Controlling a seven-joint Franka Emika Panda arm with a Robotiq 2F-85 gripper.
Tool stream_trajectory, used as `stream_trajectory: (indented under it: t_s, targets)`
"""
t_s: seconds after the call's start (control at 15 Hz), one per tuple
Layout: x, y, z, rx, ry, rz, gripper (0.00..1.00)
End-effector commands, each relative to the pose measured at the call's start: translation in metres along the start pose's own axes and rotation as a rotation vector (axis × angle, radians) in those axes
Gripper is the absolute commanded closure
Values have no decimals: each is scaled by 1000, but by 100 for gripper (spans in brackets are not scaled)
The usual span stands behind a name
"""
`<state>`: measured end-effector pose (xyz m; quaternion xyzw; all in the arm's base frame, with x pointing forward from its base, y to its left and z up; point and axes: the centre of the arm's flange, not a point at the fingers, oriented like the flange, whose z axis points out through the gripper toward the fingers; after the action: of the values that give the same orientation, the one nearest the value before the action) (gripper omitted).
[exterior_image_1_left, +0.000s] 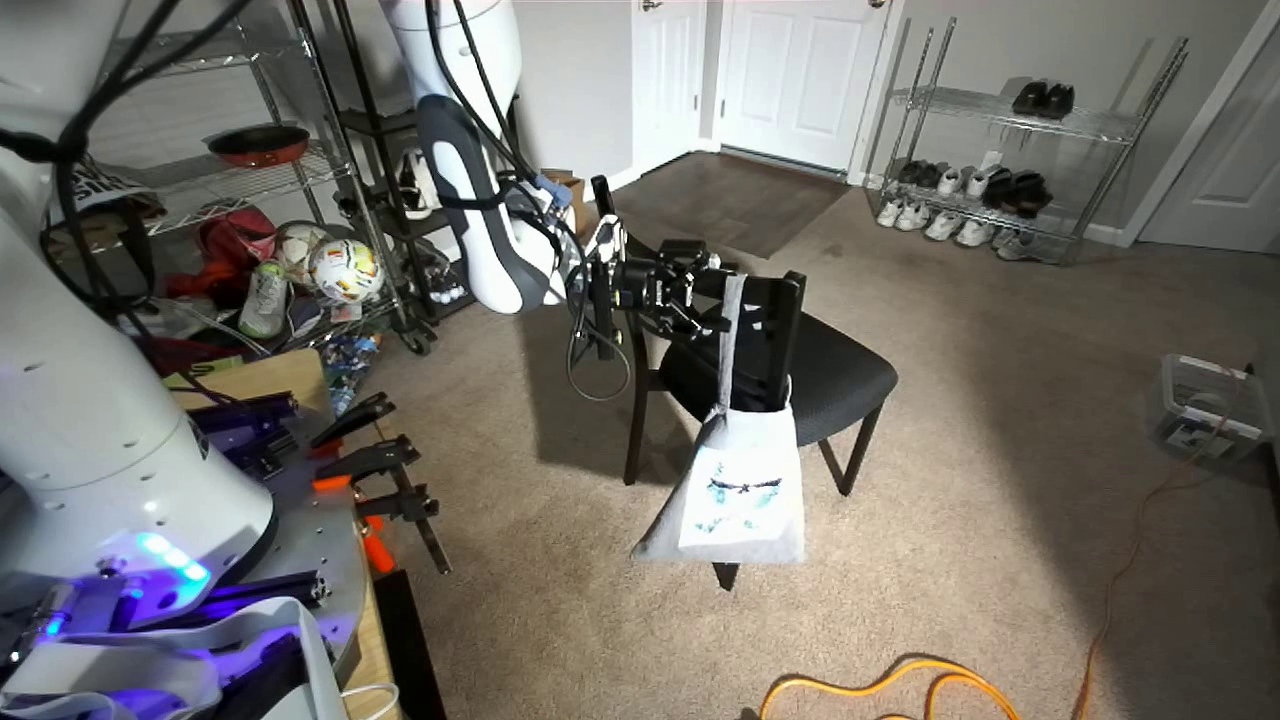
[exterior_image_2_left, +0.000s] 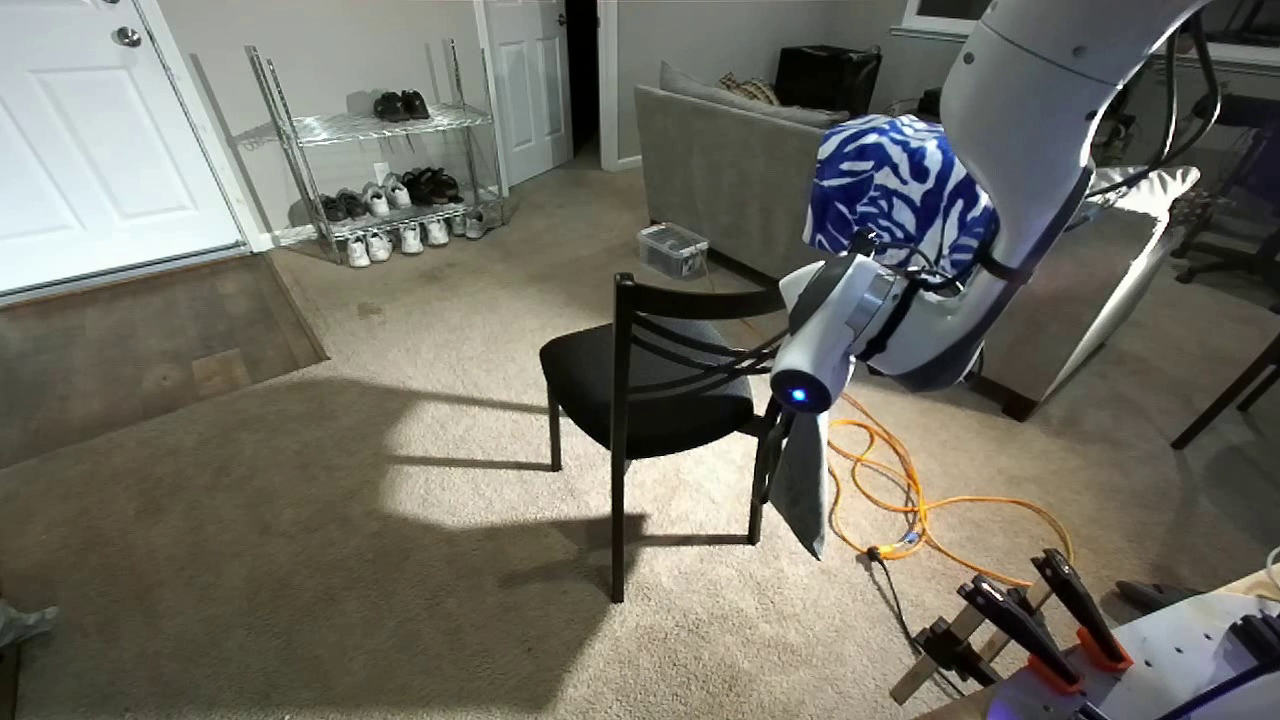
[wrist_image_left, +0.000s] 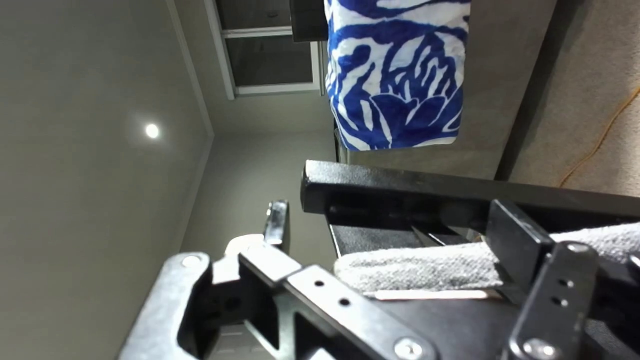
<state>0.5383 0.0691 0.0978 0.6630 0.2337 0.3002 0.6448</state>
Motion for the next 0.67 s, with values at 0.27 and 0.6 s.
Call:
stream_trajectory:
  t_s: [0.27,0.6]
  targets:
    - [7,4,-11,7,-7,5,0]
    - [16,5,-20,16,9,15,0]
